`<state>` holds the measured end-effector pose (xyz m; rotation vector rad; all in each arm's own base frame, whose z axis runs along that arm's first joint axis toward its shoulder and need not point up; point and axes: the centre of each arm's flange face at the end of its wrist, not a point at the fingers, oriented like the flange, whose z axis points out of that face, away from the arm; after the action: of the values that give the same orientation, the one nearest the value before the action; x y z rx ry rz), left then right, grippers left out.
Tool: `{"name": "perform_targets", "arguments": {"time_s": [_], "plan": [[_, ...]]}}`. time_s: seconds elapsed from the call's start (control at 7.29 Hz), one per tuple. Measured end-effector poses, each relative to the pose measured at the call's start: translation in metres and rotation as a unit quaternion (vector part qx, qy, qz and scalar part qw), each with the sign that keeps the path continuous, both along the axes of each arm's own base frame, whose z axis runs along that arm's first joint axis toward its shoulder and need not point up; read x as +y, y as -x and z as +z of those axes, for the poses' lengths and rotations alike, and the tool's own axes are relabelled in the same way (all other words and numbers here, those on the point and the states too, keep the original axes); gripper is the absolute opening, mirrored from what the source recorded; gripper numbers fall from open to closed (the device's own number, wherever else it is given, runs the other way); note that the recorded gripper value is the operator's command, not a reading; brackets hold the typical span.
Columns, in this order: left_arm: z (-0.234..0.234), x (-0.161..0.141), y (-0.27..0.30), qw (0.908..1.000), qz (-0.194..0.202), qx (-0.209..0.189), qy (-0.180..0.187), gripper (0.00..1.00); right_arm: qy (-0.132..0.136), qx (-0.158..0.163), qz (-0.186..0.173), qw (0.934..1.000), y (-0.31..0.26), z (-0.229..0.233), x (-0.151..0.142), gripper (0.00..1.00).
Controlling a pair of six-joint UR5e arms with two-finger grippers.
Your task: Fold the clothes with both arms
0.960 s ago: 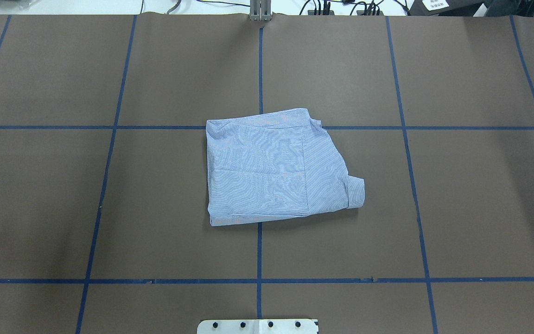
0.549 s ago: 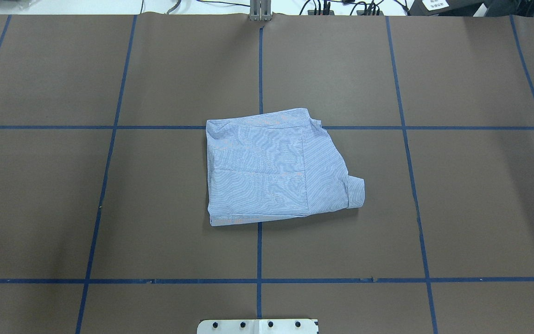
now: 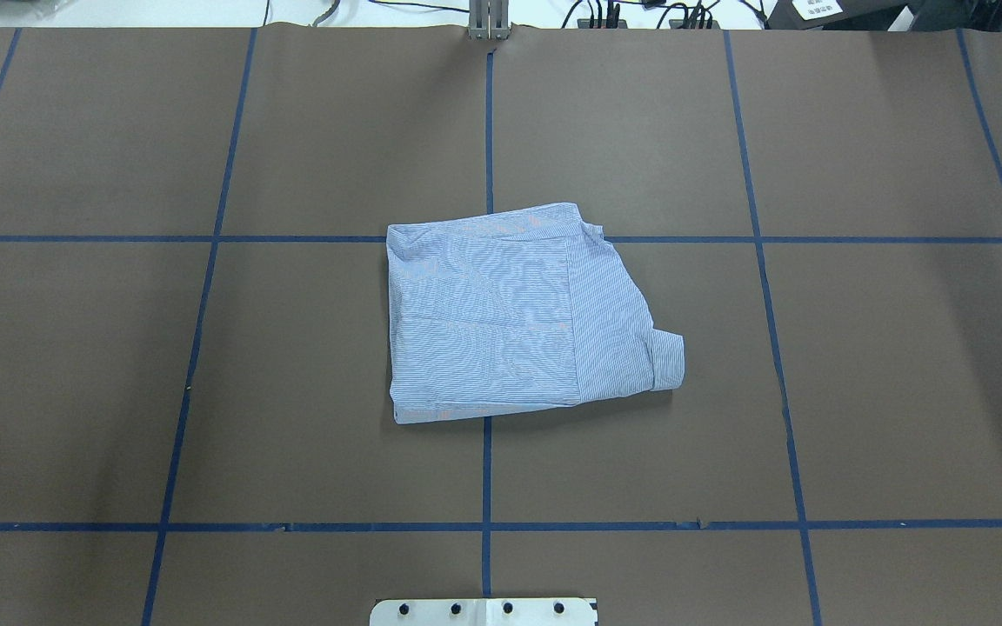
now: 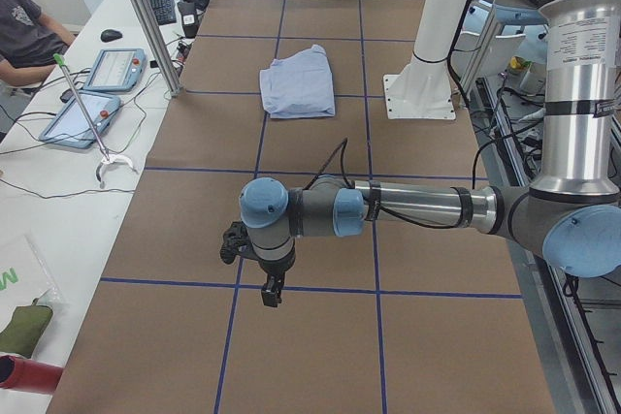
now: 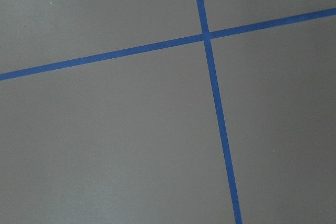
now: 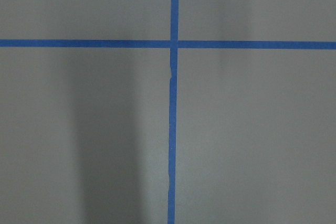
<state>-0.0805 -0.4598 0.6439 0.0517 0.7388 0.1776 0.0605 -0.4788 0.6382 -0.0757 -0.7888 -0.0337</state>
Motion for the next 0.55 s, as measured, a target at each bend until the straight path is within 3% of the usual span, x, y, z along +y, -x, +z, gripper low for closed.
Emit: {"name": "perform_targets", "arguments": {"time_s": [0.55], "plan": [[-0.001,0.0,-0.002,0.9999,-0.002,0.016,0.001,1.0,0.0,-0.003,0.01,0.9999,-0.011,0.002,0.004,1.0]]}}
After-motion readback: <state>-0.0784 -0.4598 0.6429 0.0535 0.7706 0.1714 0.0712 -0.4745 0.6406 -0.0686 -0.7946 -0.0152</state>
